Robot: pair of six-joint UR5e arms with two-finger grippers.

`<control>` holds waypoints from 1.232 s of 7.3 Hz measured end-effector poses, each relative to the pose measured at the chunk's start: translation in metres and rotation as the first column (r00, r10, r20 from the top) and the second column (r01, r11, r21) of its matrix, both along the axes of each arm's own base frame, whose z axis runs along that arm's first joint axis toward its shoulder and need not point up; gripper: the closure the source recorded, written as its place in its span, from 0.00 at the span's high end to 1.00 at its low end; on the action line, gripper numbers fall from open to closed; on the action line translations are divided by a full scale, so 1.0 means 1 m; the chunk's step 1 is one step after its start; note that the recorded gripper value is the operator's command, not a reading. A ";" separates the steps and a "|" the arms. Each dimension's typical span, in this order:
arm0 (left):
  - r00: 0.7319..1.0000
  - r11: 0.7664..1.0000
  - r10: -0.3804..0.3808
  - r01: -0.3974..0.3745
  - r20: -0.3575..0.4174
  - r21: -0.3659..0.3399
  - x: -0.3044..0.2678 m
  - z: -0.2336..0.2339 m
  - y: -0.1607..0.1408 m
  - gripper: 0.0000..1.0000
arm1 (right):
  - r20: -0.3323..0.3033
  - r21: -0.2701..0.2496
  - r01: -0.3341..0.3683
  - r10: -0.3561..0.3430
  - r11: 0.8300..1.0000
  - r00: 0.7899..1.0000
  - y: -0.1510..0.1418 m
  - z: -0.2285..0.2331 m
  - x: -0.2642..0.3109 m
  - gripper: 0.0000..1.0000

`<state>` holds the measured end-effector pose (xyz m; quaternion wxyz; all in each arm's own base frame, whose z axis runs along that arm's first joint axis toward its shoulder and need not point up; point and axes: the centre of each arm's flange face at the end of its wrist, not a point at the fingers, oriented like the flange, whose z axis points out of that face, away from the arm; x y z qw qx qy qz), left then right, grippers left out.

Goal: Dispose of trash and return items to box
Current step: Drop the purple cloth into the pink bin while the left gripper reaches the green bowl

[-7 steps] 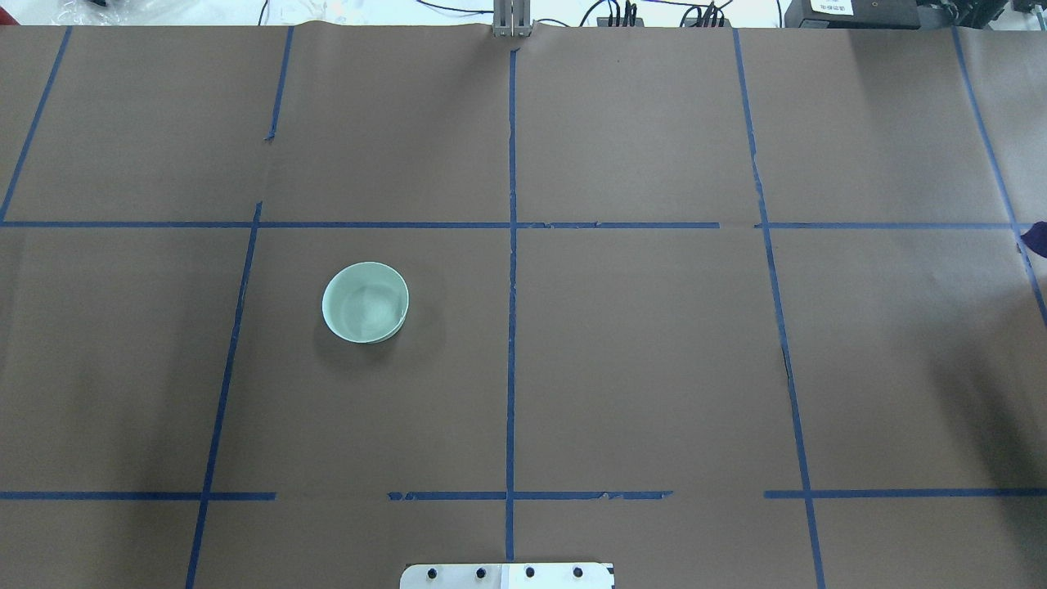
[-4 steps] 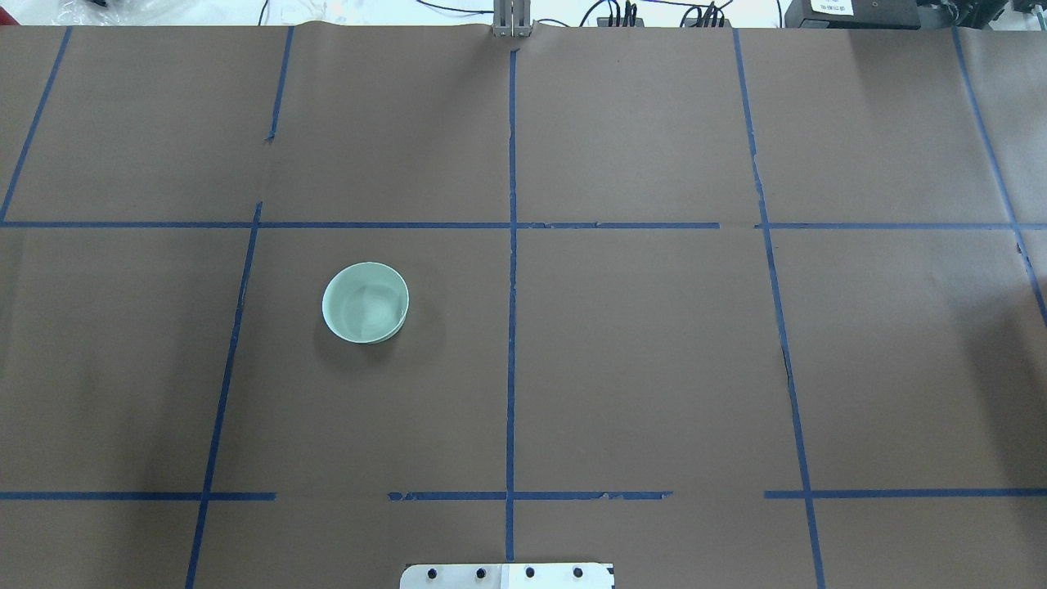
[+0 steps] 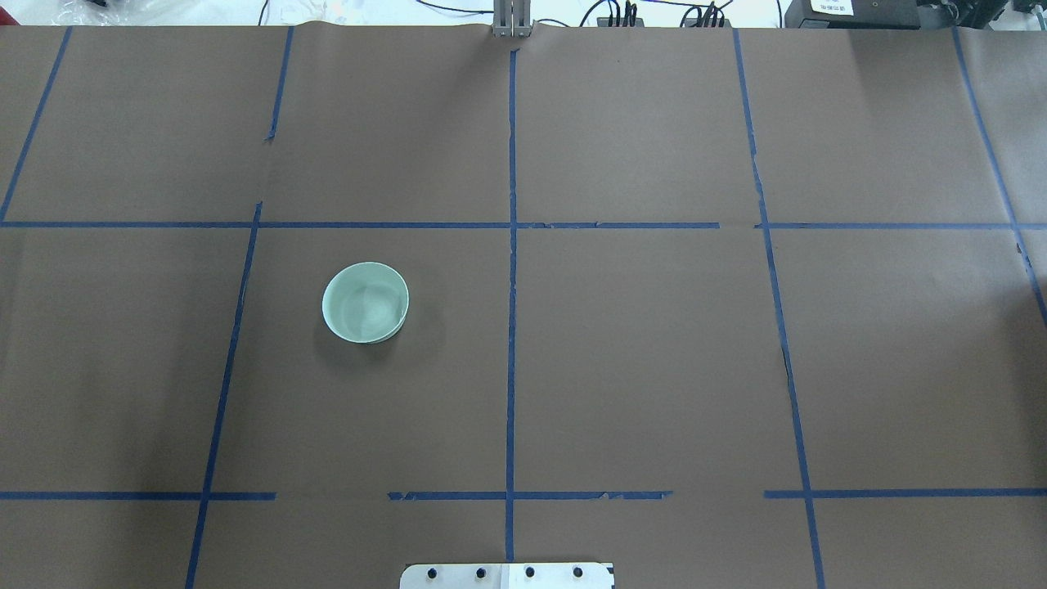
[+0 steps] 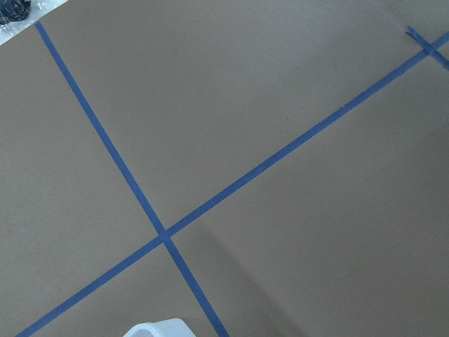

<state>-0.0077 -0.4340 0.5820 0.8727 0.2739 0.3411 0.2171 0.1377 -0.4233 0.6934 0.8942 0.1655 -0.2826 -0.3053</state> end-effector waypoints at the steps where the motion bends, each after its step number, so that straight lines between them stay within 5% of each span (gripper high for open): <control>1: 1.000 1.000 -0.003 0.003 0.002 0.010 0.000 -0.008 -0.002 1.00 | 0.040 -0.031 -0.053 0.054 0.998 0.998 -0.003 0.001 -0.002 1.00; 5: 0.995 0.992 -0.085 0.080 -0.051 -0.099 0.036 -0.118 -0.034 1.00 | 0.161 -0.216 -0.240 0.277 0.946 0.947 -0.015 -0.026 -0.023 0.98; 9: 0.952 0.913 -0.232 0.142 -0.199 -0.383 0.208 -0.218 0.000 1.00 | 0.165 -0.246 -0.267 0.312 0.932 0.936 -0.014 -0.031 -0.027 1.00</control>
